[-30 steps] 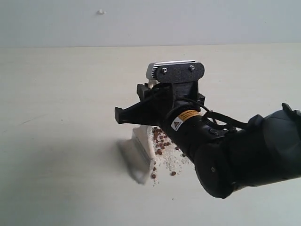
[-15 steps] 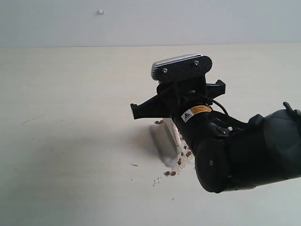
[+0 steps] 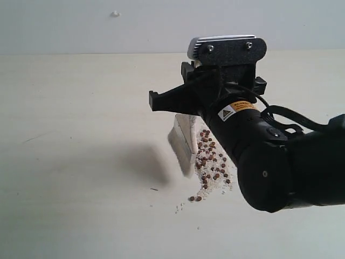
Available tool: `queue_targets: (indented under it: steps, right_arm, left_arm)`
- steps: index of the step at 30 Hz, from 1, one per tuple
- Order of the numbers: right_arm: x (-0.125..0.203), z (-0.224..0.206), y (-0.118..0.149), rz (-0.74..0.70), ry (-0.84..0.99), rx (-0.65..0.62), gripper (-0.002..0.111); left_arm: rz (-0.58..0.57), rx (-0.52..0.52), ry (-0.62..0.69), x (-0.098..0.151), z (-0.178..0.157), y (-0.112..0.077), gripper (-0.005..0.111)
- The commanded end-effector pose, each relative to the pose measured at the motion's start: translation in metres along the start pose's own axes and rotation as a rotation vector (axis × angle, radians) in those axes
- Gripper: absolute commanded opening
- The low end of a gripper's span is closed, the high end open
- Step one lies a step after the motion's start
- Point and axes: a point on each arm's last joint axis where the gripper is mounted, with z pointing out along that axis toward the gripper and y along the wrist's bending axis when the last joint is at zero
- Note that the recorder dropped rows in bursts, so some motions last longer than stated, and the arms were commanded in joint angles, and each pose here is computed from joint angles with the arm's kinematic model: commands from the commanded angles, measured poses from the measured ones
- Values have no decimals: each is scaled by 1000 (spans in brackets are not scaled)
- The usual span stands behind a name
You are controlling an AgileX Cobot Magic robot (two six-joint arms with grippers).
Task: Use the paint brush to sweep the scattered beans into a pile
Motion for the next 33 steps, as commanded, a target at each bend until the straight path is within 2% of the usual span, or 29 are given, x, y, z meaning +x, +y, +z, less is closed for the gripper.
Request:
queue_targets:
  steps: [1,6,10,12,17,21,27,33]
  right_arm:
    - [-7,-1,-3,85,-47,14,0]
    - [3,5,-8,199,-80,66,0]
    - [20,12,-18,290,-96,210,0]
    - [28,18,-19,299,-85,260,0]
    - [36,31,-12,306,-77,271,0]
    - [35,35,-13,259,-67,336,0]
    - [35,32,-21,102,-23,454,0]
    - [34,31,-24,79,-28,484,0]
  left_arm:
    - [-3,-4,-3,1,0,1,0]
    - [-3,-4,-3,1,0,1,0]
    - [-3,-4,-3,1,0,1,0]
    - [-3,-4,-3,1,0,1,0]
    - [-3,-4,-3,1,0,1,0]
    - [-3,-4,-3,1,0,1,0]
    - [-3,-4,-3,1,0,1,0]
    - [-3,-4,-3,1,0,1,0]
